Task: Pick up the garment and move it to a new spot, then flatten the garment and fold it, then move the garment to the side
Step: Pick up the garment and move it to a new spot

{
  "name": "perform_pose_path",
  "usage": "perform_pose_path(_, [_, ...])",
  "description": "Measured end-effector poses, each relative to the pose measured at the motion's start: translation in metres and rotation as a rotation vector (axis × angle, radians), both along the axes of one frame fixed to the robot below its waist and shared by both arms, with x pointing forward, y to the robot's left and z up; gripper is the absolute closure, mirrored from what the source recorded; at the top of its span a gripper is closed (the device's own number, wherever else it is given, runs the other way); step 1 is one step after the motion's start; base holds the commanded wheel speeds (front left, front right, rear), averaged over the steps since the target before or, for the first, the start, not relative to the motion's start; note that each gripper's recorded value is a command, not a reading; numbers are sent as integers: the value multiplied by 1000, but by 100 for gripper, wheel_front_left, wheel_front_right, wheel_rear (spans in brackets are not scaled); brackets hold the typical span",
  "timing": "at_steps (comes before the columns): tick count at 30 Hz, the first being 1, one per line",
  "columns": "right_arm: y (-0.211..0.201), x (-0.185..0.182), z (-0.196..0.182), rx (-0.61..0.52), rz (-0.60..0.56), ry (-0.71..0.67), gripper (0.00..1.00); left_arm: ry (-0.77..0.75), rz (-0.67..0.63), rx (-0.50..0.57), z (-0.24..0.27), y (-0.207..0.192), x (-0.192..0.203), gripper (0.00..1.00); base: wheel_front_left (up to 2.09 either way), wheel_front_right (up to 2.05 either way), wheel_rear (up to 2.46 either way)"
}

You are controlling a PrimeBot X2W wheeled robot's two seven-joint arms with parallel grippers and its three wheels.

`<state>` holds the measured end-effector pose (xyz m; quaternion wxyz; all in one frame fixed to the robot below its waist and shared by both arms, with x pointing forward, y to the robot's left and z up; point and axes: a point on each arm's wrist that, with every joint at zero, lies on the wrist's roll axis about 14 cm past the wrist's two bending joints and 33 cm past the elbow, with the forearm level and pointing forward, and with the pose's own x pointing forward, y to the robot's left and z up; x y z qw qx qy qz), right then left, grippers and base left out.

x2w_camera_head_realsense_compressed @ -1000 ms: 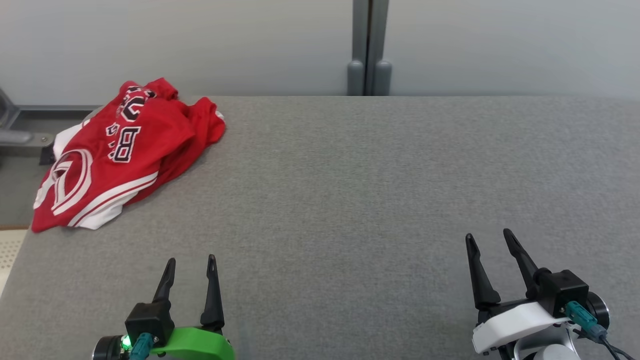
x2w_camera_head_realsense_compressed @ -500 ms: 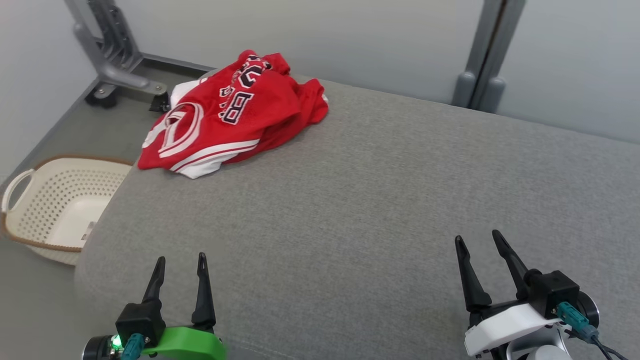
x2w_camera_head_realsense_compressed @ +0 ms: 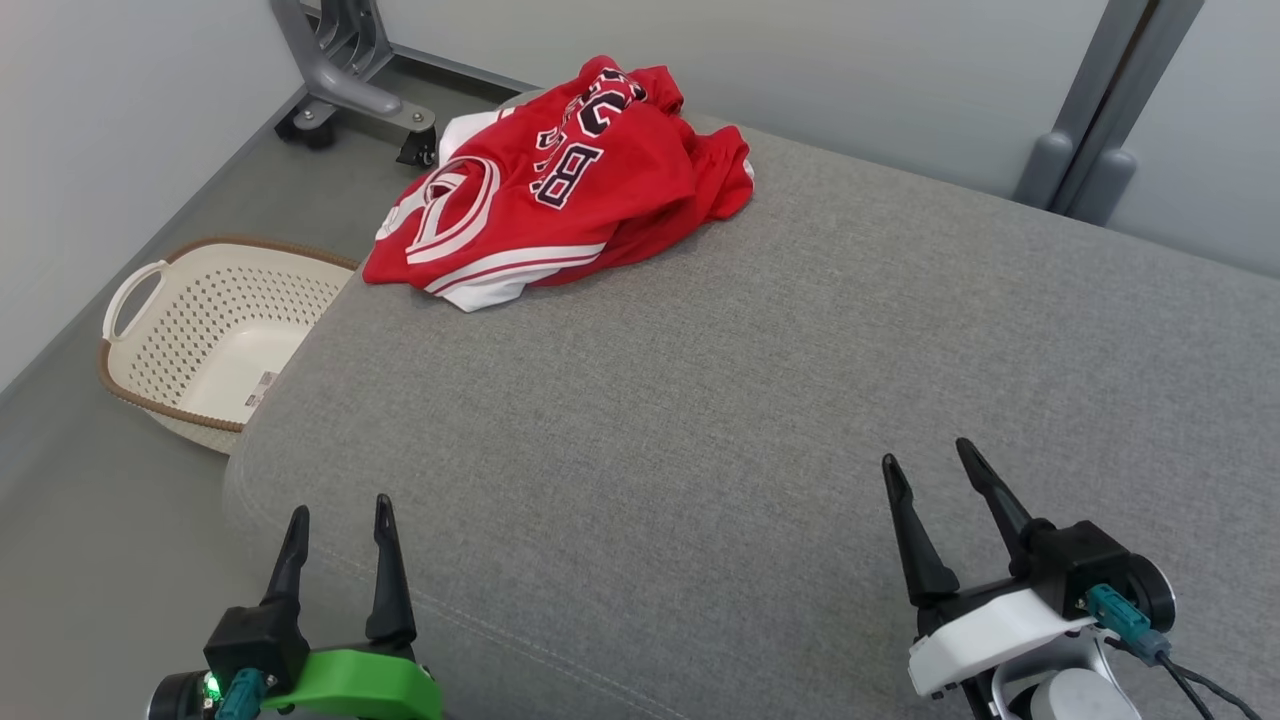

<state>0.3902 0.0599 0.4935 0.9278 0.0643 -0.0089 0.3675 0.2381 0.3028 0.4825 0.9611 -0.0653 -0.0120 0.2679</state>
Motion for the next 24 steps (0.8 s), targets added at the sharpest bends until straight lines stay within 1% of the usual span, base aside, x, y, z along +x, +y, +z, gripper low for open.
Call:
perform_pose_path(4, [-4, 8, -4, -9, -16, -3, 0, 8, 27, 11, 1, 11, 0, 0, 0, 0, 0])
perform_pose_path(7, [-5, 14, -6, -19, -23, -15, 0, -11, 30, 88, 21, 31, 12, 0, 0, 0, 0])
perform_pose_path(8, [-6, 18, -5, -20, -28, -22, 0, -23, 24, 133, 33, 38, 20, 0, 0, 0, 0])
perform_pose_path(13, [-14, 36, -11, -40, -62, -42, 0, -94, -52, 339, 95, 61, 76, 0, 0, 0, 0])
perform_pose_path(15, [-17, 45, -13, -41, -77, -52, 0, -110, -111, 417, 118, 64, 106, 0, 0, 0, 0])
perform_pose_path(18, [-23, 56, -18, -53, -99, -62, 0, -110, -176, 494, 141, 70, 148, 0, 0, 0, 0])
perform_pose_path(19, [-26, 61, -18, -53, -111, -68, 0, -92, -199, 508, 144, 72, 162, 0, 0, 0, 0])
perform_pose_path(21, [-32, 69, -20, -56, -133, -76, 0, -44, -238, 496, 139, 72, 189, 0, 0, 0, 0])
perform_pose_path(24, [-44, 78, -32, -74, -165, -68, 0, 60, -290, 420, 114, 69, 226, 0, 0, 0, 0])
